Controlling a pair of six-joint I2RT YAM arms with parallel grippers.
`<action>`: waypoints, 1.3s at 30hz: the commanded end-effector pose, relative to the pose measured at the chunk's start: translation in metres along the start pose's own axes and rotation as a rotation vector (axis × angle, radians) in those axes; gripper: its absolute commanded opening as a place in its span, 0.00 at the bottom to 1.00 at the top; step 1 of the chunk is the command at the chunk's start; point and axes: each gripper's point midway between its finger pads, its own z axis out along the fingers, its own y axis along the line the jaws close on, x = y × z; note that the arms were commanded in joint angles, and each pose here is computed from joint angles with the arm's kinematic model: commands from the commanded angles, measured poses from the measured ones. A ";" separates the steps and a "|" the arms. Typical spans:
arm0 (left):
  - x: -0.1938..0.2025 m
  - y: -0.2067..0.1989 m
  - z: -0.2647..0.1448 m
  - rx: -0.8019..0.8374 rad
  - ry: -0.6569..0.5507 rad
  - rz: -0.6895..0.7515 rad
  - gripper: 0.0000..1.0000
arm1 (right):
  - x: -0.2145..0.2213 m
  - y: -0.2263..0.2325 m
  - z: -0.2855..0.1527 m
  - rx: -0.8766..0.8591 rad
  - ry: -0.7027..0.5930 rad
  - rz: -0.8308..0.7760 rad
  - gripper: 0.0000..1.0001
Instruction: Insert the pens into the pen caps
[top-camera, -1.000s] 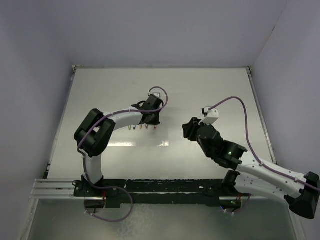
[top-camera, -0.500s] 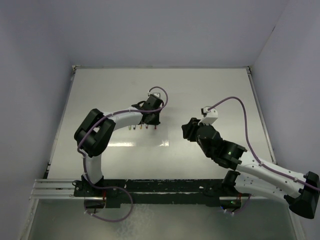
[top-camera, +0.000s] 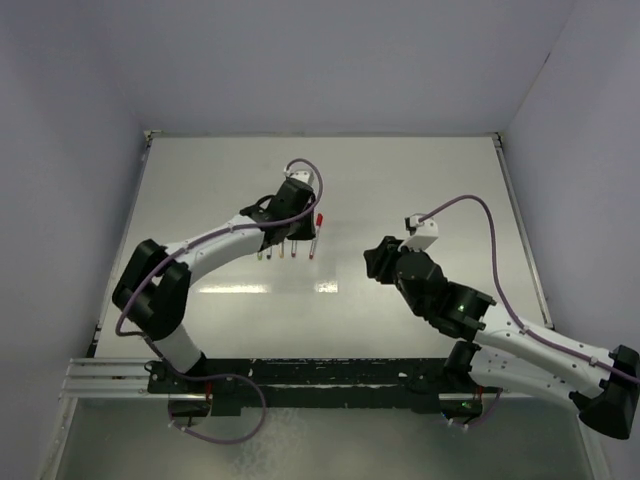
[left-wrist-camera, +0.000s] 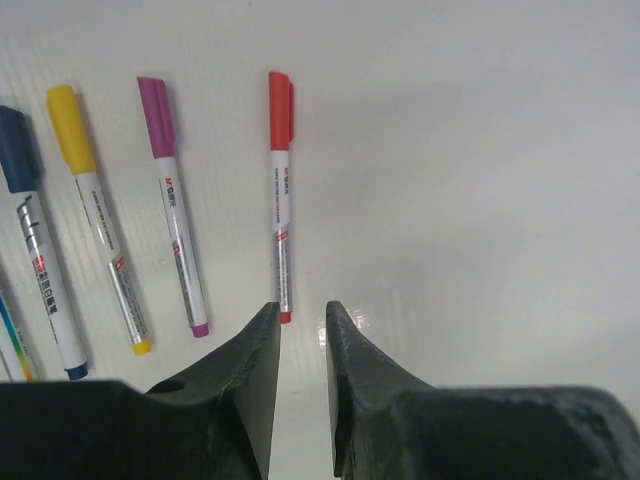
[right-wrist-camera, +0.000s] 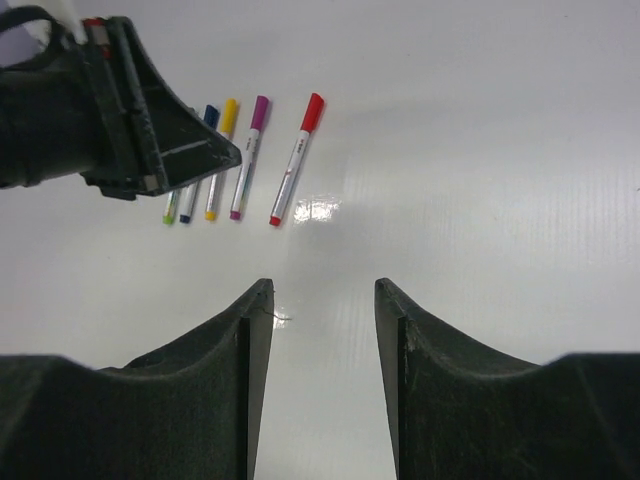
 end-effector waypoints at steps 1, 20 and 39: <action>-0.039 -0.017 -0.047 0.106 -0.153 0.009 0.28 | -0.015 -0.006 -0.005 0.021 -0.065 0.061 0.48; -0.009 0.064 -0.173 0.009 -0.376 -0.020 0.34 | -0.038 -0.143 -0.085 0.474 -0.260 0.250 0.77; 0.015 0.136 -0.234 -0.180 -0.527 -0.268 0.42 | -0.042 -0.152 -0.090 0.545 -0.254 0.169 1.00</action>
